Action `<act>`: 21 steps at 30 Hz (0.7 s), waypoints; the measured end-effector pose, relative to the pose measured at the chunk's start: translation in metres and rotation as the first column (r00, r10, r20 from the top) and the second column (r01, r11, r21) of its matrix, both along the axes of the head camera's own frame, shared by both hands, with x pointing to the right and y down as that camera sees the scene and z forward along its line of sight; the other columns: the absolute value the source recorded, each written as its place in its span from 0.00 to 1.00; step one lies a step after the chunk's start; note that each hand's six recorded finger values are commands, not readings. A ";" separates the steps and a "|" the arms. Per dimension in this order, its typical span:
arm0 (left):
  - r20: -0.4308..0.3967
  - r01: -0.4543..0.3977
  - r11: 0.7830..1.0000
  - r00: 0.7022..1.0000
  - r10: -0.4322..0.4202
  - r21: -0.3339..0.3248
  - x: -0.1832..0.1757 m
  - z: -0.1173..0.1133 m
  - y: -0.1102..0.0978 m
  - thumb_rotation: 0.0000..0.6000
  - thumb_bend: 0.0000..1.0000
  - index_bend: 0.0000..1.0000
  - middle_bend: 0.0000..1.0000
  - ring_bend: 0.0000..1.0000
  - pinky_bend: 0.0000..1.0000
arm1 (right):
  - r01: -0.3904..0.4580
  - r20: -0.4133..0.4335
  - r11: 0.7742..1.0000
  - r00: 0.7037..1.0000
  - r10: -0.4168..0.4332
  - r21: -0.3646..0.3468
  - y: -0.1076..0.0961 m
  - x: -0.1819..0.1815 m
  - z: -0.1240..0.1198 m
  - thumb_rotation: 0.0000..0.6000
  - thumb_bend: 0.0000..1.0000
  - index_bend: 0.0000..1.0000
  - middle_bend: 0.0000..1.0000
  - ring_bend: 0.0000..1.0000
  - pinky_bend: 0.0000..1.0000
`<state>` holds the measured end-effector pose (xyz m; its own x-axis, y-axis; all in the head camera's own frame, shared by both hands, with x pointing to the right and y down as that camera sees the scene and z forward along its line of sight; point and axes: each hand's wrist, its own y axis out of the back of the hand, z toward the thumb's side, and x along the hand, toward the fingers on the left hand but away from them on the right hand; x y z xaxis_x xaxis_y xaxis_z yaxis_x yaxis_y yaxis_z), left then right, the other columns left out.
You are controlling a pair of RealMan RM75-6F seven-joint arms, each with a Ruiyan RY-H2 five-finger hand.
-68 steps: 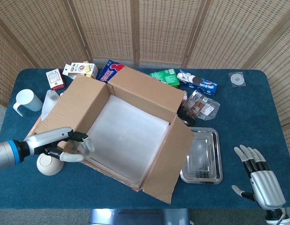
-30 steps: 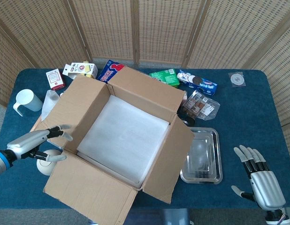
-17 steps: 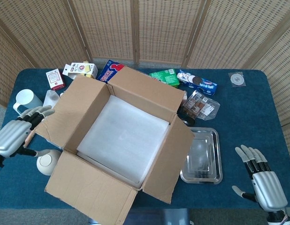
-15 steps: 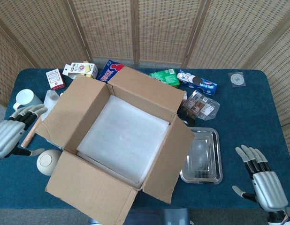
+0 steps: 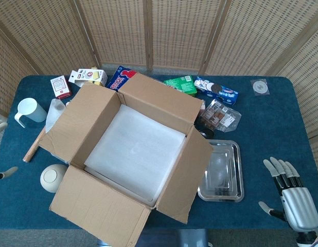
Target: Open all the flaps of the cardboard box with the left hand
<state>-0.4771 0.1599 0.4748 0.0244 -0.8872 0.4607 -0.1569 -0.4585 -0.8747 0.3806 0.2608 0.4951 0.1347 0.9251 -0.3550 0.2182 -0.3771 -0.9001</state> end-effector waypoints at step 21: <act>-0.028 -0.011 0.989 0.999 0.015 0.144 -0.059 -0.001 0.024 1.00 0.04 0.00 0.00 0.00 0.00 | 0.005 -0.019 1.000 1.000 -0.005 -0.014 0.003 -0.002 0.005 1.00 0.00 0.00 0.00 0.00 0.00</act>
<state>-0.5358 0.1843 0.4737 0.0476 -0.9438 0.3271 -0.1780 -0.3302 -0.9269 0.3785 0.2635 0.5003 0.1323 0.9195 -0.3701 0.1994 -0.3904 -0.8988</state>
